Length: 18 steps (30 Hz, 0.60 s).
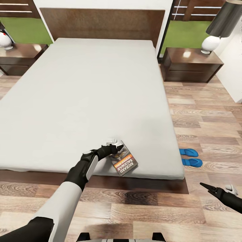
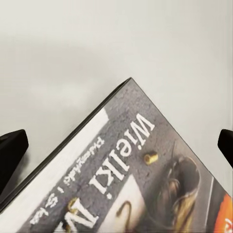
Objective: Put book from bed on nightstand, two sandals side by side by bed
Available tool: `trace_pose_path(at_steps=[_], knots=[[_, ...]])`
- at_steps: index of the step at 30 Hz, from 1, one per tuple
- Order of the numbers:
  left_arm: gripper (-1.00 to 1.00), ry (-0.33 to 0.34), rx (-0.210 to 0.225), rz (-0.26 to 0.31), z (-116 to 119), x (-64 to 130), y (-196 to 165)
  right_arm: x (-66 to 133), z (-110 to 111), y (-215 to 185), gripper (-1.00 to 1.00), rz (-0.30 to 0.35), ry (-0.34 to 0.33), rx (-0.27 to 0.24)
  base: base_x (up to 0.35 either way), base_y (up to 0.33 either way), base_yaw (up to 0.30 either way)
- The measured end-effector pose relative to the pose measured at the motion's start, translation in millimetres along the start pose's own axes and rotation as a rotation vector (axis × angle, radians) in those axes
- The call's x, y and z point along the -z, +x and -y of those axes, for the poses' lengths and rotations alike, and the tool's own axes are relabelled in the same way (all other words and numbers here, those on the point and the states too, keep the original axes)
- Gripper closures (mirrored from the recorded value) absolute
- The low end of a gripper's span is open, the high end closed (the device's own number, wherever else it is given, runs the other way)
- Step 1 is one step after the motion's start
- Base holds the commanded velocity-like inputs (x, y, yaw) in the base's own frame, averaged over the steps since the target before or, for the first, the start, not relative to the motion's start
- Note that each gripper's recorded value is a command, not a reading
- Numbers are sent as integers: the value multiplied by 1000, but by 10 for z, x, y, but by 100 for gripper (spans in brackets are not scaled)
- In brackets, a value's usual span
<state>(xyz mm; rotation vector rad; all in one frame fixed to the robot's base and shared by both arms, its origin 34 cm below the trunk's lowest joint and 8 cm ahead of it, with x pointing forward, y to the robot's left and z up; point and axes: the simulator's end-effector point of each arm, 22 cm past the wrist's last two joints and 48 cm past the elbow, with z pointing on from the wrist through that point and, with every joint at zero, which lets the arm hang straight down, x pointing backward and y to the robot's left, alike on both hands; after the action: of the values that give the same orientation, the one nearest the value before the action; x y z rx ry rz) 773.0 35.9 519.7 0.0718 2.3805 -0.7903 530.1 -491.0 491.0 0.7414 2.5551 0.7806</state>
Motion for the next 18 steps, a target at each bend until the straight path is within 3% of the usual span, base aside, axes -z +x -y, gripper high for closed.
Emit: trace_pose_path(at_steps=[18], knots=[[-100, 0, 1, 0, 0, 3, 0, 2, -1, 1, -100, 0, 0, 0, -31, 0, 0]])
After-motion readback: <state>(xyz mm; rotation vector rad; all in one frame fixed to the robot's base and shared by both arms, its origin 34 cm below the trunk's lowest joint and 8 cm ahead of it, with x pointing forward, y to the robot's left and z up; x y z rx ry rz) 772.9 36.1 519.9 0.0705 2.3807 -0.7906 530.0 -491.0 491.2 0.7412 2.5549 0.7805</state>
